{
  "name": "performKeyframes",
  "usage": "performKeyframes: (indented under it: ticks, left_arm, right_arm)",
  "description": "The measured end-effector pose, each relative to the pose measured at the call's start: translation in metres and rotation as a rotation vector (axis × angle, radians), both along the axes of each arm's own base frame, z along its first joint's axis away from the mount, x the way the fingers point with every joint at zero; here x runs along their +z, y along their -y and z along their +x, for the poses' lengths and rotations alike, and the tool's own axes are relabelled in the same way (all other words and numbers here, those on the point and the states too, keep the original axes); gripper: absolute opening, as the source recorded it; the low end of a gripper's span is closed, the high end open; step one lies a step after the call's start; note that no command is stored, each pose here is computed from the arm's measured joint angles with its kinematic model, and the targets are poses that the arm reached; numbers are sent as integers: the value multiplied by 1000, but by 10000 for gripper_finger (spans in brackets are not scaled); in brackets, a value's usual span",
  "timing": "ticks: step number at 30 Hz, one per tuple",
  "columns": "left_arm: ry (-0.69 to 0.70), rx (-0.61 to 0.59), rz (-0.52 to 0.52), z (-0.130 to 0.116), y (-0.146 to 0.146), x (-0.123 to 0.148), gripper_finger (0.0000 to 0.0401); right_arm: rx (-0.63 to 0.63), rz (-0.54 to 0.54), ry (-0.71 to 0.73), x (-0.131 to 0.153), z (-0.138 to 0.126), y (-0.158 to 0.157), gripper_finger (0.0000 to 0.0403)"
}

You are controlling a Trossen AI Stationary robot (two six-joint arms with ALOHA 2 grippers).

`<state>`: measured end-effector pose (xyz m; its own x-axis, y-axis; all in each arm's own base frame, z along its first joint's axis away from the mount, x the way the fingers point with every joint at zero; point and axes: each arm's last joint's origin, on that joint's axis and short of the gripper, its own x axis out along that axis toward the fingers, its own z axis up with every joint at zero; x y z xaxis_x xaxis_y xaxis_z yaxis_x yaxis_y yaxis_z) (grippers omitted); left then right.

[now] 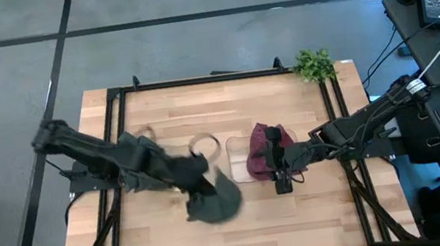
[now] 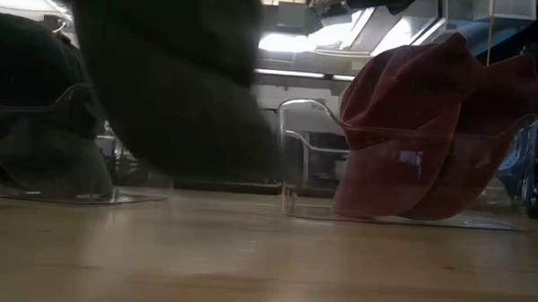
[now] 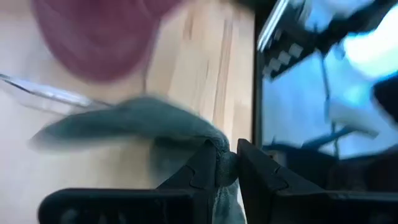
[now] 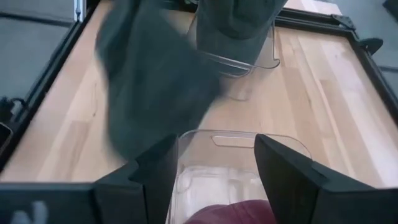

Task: Pick & Place hat
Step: Put the black cap into the left transparent bin

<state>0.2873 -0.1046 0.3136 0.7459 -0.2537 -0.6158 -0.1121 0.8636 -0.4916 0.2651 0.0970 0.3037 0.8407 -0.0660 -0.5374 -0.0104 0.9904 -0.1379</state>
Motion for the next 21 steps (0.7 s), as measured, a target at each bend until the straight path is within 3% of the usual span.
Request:
performKeyframes:
  ticks: [6,12,17,21]
  left_arm:
    - [34,17,-38,-48,-31,56,42]
    - [106,38,3,-95,-57,103,42]
    - [106,105,28,-123,-71,120,42]
    - [-16,166,23,-139,-78,113,42]
  right_arm:
    - [35,-61,-4,0,0,0,211]
    - [12,-123,2,0,0,2,211]
    - [-45,-160,14,1,0,4,211]
    - [-77,-177,23,1,0,5,211]
